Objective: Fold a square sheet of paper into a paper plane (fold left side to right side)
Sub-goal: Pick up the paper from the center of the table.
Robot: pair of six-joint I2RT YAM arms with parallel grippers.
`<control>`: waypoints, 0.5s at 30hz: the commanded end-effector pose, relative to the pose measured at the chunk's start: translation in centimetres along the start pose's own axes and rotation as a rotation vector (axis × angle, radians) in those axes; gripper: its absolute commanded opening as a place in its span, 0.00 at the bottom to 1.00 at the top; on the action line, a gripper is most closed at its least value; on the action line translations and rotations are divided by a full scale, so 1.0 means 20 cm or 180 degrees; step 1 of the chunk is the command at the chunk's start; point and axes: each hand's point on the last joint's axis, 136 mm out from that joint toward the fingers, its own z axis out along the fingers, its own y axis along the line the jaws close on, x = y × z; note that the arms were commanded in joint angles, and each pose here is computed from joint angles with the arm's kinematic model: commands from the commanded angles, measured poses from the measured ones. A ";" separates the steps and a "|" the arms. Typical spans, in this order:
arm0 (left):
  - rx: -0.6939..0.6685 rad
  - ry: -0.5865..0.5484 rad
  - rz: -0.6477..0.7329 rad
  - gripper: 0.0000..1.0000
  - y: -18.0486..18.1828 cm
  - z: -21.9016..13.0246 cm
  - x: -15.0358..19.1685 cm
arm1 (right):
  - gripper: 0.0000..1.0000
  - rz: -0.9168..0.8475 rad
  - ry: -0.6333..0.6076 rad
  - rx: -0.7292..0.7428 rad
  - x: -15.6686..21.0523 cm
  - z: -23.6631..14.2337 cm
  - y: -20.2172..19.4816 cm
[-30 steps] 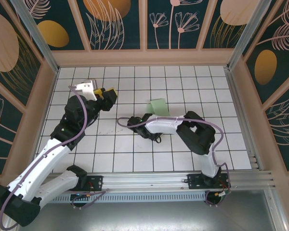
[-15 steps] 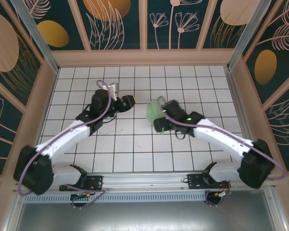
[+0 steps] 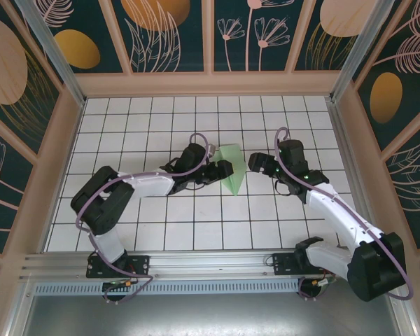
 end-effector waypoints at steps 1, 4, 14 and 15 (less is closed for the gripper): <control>0.0081 0.0068 -0.0173 0.71 -0.02 0.08 0.02 | 0.95 0.0049 -0.0052 -0.0079 -0.01 0.00 -0.01; 0.0043 0.0105 -0.0212 0.71 -0.01 0.14 0.01 | 0.95 0.0083 -0.0053 -0.0084 0.00 -0.01 -0.04; -0.0146 0.0123 -0.0257 0.70 0.08 0.29 0.00 | 0.95 0.0126 -0.0009 -0.0056 0.04 -0.01 -0.09; -0.0191 0.0130 -0.0258 0.68 0.11 0.30 0.00 | 0.95 0.0127 -0.0005 -0.0056 0.04 -0.01 -0.09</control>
